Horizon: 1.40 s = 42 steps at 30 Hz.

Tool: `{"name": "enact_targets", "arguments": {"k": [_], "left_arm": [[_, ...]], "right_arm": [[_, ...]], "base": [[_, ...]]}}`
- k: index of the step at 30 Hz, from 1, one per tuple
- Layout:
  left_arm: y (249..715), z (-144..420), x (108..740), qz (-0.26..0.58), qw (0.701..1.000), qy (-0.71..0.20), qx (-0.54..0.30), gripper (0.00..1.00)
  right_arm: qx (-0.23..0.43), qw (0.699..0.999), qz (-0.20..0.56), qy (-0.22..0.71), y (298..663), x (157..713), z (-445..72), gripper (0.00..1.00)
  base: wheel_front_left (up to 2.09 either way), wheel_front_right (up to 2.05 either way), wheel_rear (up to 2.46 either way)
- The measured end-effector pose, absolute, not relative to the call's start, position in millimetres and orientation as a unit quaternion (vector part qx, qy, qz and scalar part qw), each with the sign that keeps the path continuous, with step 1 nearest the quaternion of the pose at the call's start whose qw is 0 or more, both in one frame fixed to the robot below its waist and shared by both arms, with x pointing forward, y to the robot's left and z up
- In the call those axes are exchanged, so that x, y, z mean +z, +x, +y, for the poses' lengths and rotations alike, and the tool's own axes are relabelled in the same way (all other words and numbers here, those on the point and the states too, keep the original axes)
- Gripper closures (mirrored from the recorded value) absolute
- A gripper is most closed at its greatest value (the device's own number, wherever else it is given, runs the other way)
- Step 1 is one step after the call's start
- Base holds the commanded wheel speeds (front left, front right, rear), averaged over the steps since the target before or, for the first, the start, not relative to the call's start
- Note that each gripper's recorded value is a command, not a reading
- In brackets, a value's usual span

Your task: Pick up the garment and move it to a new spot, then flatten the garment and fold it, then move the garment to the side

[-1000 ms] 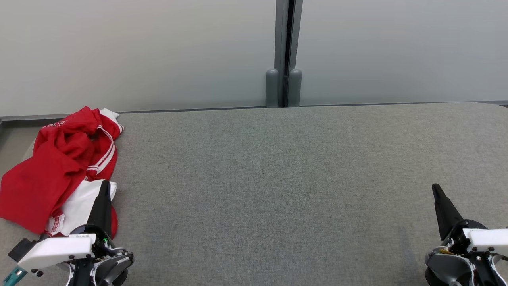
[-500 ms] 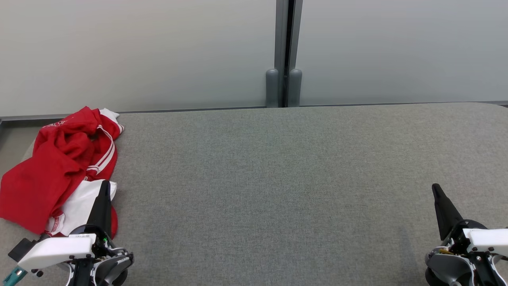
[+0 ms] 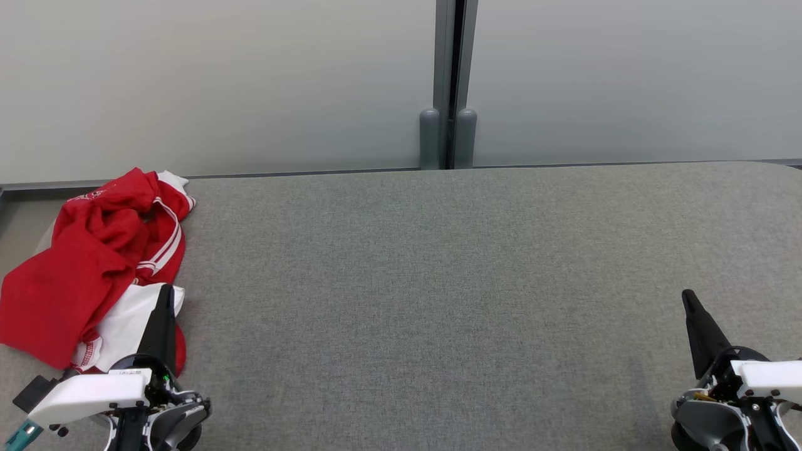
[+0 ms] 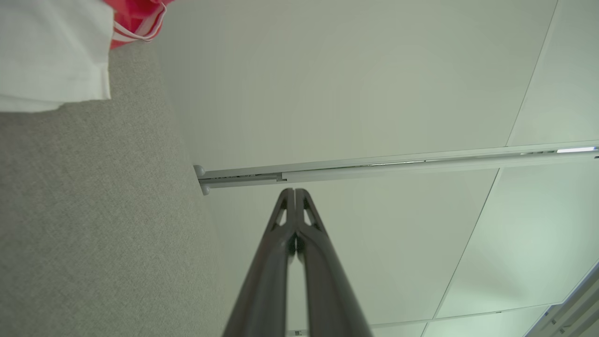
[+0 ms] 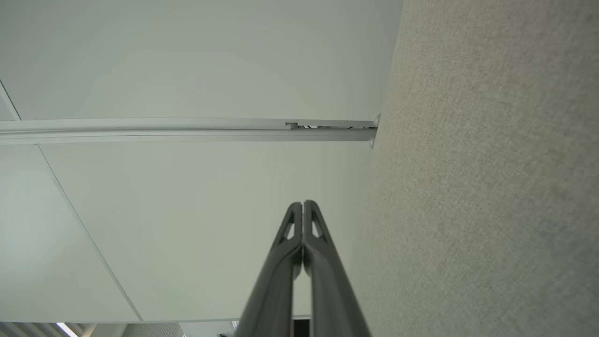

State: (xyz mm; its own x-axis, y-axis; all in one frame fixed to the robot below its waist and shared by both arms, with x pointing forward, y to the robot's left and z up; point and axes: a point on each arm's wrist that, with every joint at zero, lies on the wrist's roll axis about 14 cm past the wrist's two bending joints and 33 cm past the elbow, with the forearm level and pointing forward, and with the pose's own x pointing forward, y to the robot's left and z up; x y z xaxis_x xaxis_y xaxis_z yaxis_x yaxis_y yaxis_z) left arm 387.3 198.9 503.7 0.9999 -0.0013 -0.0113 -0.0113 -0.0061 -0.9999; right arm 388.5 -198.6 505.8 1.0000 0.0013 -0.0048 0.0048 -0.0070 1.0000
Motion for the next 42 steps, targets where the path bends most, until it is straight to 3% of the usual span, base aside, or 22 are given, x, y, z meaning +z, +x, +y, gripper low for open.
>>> {"name": "enact_targets", "arguments": {"k": [16,17,23,28,42], "left_arm": [[387,199,504,0.004,0.705,-0.709,0.004,1.0],[387,199,504,0.004,0.705,-0.709,0.004,0.0],[372,194,472,0.036,0.697,-0.715,0.039,0.0],[372,192,473,0.032,0.702,-0.71,0.04,0.0],[374,192,480,0.023,0.769,-0.638,0.039,0.0]], "right_arm": [[-0.001,0.705,0.002,0.71,389,506,-199,1.0],[-0.001,0.705,0.002,0.71,389,506,-199,0.0],[-0.032,0.696,0.032,0.716,375,477,-193,0.0],[-0.032,0.707,0.03,0.706,376,478,-190,0.0],[-0.018,0.804,0.021,0.594,379,490,-186,0.0]], "base": [[0.0,0.0,0.0],[0.0,0.0,0.0],[0.0,0.0,0.0],[0.0,0.0,0.0],[0.0,0.0,0.0]]}}
